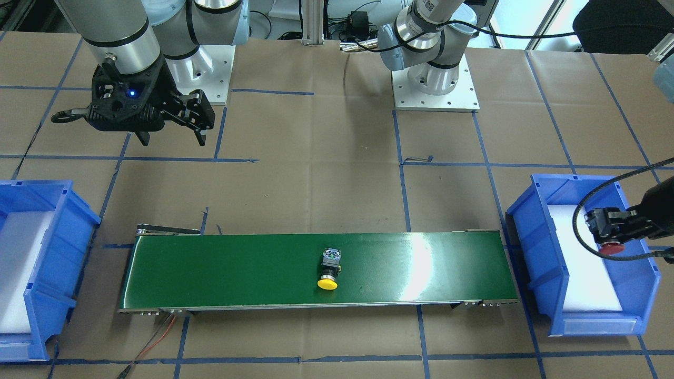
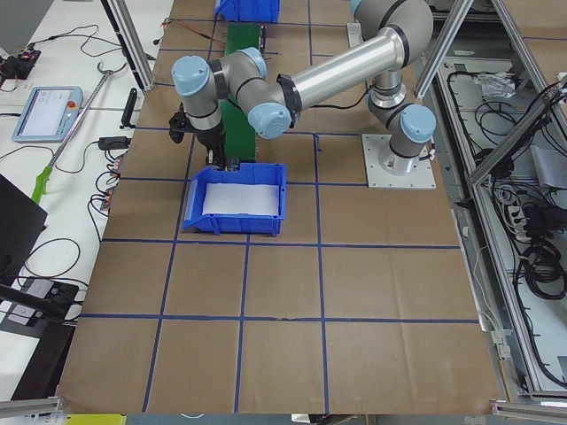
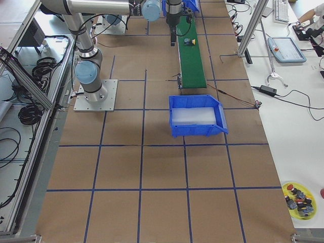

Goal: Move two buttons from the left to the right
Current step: 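Carry the red button onto the belt while the right gripper reaches toward the yellow button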

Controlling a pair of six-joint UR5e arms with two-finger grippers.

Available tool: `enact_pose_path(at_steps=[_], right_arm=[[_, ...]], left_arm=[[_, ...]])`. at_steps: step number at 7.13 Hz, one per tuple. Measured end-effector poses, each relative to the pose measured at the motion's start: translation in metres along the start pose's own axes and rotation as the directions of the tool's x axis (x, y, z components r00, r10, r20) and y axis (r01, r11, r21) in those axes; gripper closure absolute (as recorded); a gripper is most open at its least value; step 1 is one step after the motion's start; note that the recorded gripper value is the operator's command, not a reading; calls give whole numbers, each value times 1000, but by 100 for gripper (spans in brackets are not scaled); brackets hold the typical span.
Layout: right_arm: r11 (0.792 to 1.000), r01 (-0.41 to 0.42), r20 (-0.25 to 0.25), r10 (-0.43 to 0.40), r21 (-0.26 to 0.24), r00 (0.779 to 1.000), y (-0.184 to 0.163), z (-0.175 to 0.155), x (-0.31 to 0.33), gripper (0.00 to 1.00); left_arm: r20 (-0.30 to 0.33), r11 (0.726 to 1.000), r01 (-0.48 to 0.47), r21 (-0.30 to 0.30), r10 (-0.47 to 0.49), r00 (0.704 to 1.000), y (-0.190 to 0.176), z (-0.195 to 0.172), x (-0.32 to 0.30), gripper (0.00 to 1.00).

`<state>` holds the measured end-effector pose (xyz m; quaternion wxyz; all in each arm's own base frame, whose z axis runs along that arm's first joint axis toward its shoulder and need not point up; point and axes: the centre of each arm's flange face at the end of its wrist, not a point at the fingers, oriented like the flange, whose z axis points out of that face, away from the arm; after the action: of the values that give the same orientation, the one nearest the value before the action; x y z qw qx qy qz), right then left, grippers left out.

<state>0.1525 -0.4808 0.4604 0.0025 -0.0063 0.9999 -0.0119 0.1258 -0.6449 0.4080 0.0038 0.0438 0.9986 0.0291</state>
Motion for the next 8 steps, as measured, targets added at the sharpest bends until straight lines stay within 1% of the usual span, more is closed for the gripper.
enact_pose_path(at_steps=[3, 5, 6, 8], right_arm=[[1000, -6, 2, 6, -2, 1000, -5, 8, 0, 0], [999, -9, 3, 9, 40, 1000, -29, 25, -1, 0], [998, -10, 4, 9, 57, 1000, -41, 35, -1, 0], [998, -9, 6, 8, 69, 1000, -56, 48, -2, 0]], left_arm=[[-1, 1000, 0, 2, 0, 1000, -15, 0, 115, 91], [-7, 999, 23, -27, -23, 1000, -14, 23, 141, 91], [-6, 999, 46, -28, -46, 999, -15, 42, 144, 91], [1, 998, 68, -2, -68, 998, -15, 81, 149, 91]])
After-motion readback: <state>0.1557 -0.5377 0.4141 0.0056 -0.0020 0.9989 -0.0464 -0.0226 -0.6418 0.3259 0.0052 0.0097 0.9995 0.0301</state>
